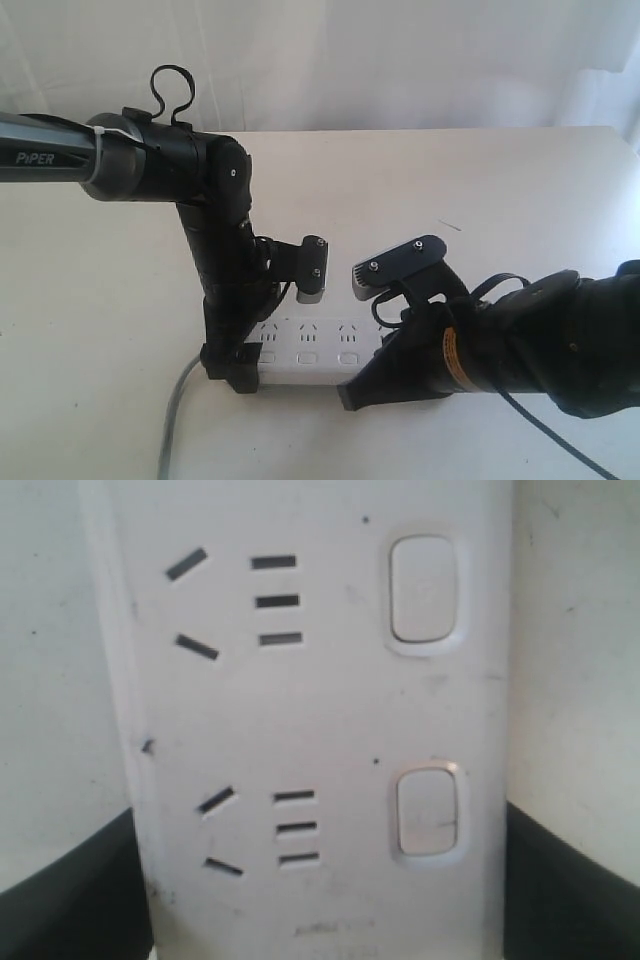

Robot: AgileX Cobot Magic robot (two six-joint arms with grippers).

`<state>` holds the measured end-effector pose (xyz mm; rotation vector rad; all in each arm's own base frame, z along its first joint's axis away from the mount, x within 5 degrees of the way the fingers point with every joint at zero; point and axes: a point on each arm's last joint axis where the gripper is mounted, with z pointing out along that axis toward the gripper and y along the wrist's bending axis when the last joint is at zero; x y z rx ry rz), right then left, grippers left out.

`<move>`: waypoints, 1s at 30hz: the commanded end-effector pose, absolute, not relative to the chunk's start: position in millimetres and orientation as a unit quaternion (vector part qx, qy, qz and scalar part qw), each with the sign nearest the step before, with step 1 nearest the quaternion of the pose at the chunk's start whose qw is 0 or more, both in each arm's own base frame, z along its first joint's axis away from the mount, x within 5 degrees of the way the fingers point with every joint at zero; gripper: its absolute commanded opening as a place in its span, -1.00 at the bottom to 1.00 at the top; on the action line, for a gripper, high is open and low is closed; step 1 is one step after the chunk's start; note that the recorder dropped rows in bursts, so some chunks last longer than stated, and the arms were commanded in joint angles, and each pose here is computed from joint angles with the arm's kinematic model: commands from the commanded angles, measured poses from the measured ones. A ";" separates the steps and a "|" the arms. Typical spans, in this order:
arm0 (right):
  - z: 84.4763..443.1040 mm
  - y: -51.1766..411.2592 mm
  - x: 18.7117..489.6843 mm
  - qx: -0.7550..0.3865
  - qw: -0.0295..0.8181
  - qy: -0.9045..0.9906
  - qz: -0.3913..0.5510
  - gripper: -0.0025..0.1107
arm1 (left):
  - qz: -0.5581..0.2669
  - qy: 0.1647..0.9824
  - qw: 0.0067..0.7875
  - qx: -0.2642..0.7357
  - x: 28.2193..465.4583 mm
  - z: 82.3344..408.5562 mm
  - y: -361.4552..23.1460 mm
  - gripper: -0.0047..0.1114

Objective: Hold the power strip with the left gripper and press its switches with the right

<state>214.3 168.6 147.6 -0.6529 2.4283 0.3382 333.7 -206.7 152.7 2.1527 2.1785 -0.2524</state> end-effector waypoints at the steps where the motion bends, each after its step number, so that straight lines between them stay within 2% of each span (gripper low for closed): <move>1: 148.9 166.8 217.8 -0.233 0.308 0.915 0.114 -0.96 | -0.111 0.715 -0.014 0.690 323.1 136.2 -207.3 -0.92; 7: 149.6 162.0 221.7 -0.222 0.322 0.916 0.085 -0.96 | -0.110 0.715 -0.013 0.691 323.2 136.1 -207.4 -0.92; 30: 149.2 164.2 219.9 -0.221 0.315 0.918 0.101 -0.96 | -0.111 0.714 -0.014 0.691 323.1 136.2 -207.3 -0.92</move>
